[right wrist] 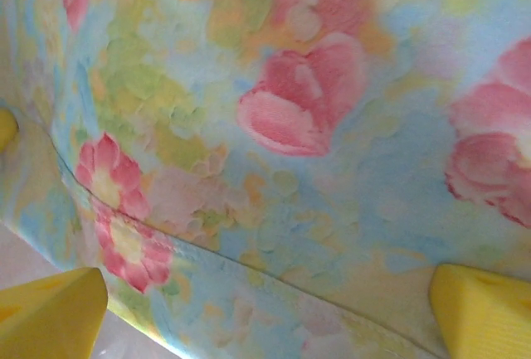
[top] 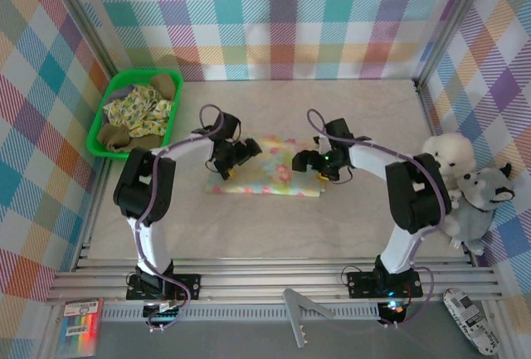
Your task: Fold and stack the skirts
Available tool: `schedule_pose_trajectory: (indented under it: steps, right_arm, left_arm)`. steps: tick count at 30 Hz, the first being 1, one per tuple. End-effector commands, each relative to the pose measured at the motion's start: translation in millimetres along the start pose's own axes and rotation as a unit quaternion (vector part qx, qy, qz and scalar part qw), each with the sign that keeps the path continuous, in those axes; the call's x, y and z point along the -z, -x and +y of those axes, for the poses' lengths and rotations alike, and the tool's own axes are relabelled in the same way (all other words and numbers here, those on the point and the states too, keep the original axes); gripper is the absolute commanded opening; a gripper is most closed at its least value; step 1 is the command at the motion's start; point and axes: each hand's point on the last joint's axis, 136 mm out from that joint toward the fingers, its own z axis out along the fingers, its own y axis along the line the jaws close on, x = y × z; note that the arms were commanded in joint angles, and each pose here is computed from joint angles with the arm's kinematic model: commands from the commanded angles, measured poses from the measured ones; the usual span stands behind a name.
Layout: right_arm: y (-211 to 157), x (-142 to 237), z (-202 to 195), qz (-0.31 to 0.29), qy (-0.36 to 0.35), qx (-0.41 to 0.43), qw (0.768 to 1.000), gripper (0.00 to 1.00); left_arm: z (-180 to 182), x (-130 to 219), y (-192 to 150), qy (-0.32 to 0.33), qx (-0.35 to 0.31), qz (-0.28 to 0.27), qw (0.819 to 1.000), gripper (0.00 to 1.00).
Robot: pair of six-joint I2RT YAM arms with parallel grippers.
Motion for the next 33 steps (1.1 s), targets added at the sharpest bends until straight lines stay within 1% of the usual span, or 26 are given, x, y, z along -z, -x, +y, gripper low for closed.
schedule_pose_trajectory:
  steps: [1,3,5,7,9,11,15,21,24,25,28,31,32,33]
  right_arm:
    - [10,36,19,-0.070,0.025,0.052,0.996,0.99]
    - [24,53,12,-0.131,-0.004,0.053,0.990,0.99]
    - [40,66,-6,-0.191,-0.041,0.045,0.980,0.99]
    - [48,71,-16,-0.217,-0.046,0.056,0.974,0.99]
    - [54,72,-26,-0.223,-0.050,0.054,0.972,0.99]
    - [57,68,-33,-0.202,-0.034,0.039,0.978,0.99]
    - [61,54,-42,-0.150,-0.022,0.021,0.988,0.98]
    - [59,27,-45,-0.094,0.005,0.035,0.995,0.84]
    - [60,19,-45,-0.083,0.016,0.030,0.996,0.76]
    - [61,17,-45,-0.081,0.017,0.028,0.996,0.75]
    - [60,12,-46,-0.072,0.021,0.021,0.997,0.70]
    - [58,8,-47,-0.063,0.023,0.016,0.998,0.63]
    - [58,7,-48,-0.061,0.023,0.015,0.998,0.63]
    - [58,6,-48,-0.060,0.024,0.014,0.998,0.62]
  left_arm:
    - [3,35,-22,0.004,-0.002,0.003,1.000,1.00]
    - [8,56,-7,0.024,-0.042,-0.032,0.998,1.00]
    - [16,69,12,0.051,-0.099,-0.057,0.992,1.00]
    - [25,73,30,0.082,-0.149,-0.071,0.983,1.00]
    - [30,74,45,0.103,-0.189,-0.073,0.974,1.00]
    - [33,67,56,0.109,-0.217,-0.063,0.968,0.98]
    - [34,49,68,0.102,-0.254,-0.048,0.961,0.89]
    - [35,25,83,0.099,-0.287,-0.035,0.952,0.77]
    - [32,13,88,0.094,-0.295,-0.025,0.951,0.68]
    - [30,9,89,0.090,-0.297,-0.022,0.950,0.63]
    - [29,3,93,0.092,-0.299,-0.019,0.950,0.56]
    - [27,1,95,0.090,-0.300,-0.019,0.949,0.55]
    - [26,1,96,0.090,-0.300,-0.020,0.949,0.54]
    - [26,2,95,0.089,-0.300,-0.021,0.949,0.49]
